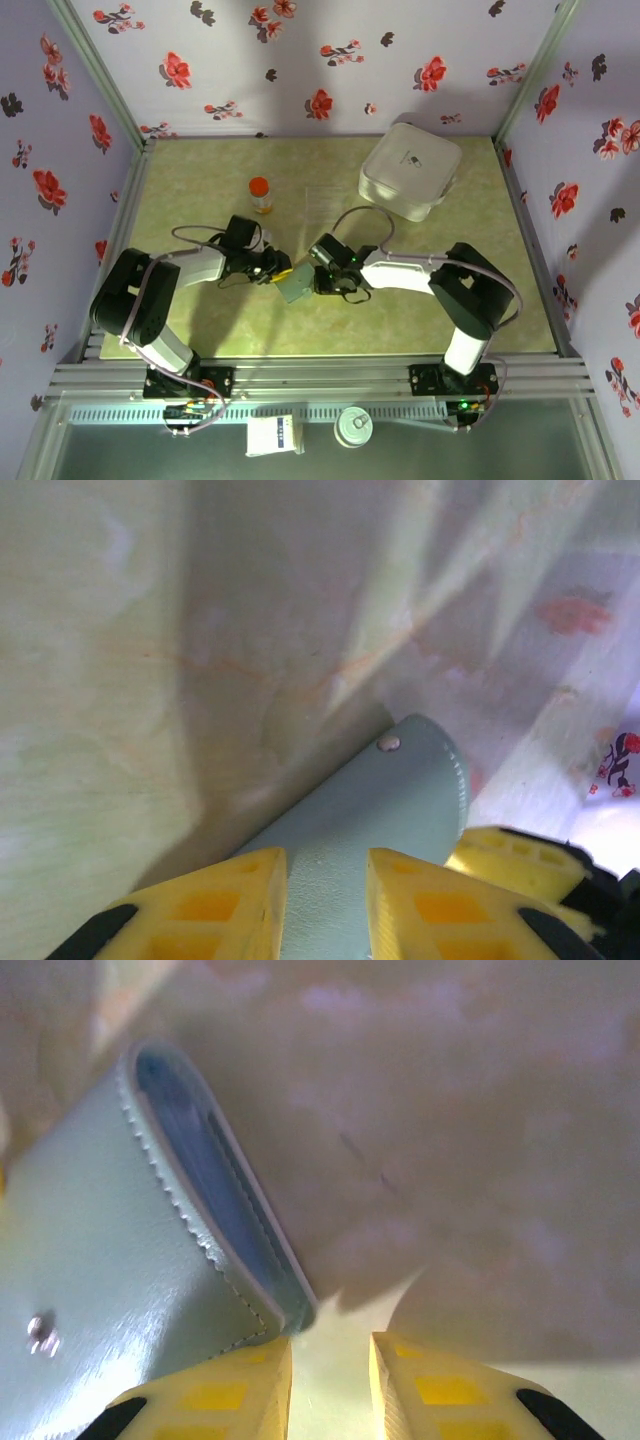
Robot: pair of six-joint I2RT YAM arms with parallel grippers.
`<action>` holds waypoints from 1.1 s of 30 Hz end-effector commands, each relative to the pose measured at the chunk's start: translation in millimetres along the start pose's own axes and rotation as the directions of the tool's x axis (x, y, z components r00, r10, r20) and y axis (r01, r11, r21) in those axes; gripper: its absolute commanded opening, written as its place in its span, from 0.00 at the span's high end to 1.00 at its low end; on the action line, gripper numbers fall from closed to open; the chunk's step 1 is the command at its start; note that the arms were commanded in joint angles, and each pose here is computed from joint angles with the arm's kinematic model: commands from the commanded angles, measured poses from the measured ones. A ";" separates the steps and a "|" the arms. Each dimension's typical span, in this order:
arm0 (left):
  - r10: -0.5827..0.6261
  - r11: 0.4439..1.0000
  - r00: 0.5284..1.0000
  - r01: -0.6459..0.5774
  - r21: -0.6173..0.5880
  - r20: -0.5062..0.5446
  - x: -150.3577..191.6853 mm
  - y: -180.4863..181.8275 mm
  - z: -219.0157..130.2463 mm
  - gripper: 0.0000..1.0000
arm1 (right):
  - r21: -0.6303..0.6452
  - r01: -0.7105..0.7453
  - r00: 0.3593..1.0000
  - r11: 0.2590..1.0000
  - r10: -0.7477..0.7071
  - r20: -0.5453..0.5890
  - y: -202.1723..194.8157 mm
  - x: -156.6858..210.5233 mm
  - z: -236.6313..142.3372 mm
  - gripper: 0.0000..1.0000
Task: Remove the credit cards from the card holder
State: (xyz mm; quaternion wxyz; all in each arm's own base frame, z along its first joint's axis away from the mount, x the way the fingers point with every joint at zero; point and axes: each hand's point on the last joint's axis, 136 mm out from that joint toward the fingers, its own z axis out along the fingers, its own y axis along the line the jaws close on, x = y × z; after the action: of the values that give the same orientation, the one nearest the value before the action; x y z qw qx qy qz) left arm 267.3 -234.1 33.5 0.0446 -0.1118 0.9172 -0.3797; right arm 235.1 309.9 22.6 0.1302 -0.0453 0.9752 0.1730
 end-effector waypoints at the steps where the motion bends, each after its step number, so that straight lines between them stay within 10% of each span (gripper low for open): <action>1: -0.020 0.999 0.998 0.022 0.032 -0.053 16.9 4.6 1.4 0.73 | -0.012 0.023 0.999 1.000 -0.023 0.031 11.7 -23.6 -2.9 0.73; 17: -0.074 0.993 0.993 0.082 0.090 -0.095 55.6 2.1 13.7 0.70 | 0.069 -0.035 0.998 0.997 0.032 0.048 -12.5 -5.4 -50.4 0.42; 33: -0.098 0.988 0.993 0.105 0.109 -0.069 61.5 -6.1 18.2 0.69 | 0.183 -0.100 0.995 0.978 0.103 -0.007 -24.6 37.0 -33.0 0.43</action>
State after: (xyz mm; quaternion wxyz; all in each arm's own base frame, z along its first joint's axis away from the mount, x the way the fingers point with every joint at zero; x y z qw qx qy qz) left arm 217.4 -269.5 34.2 0.0108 -0.1345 0.8786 -0.4580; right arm 197.7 293.3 47.3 0.1161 -0.0095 0.9846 0.1301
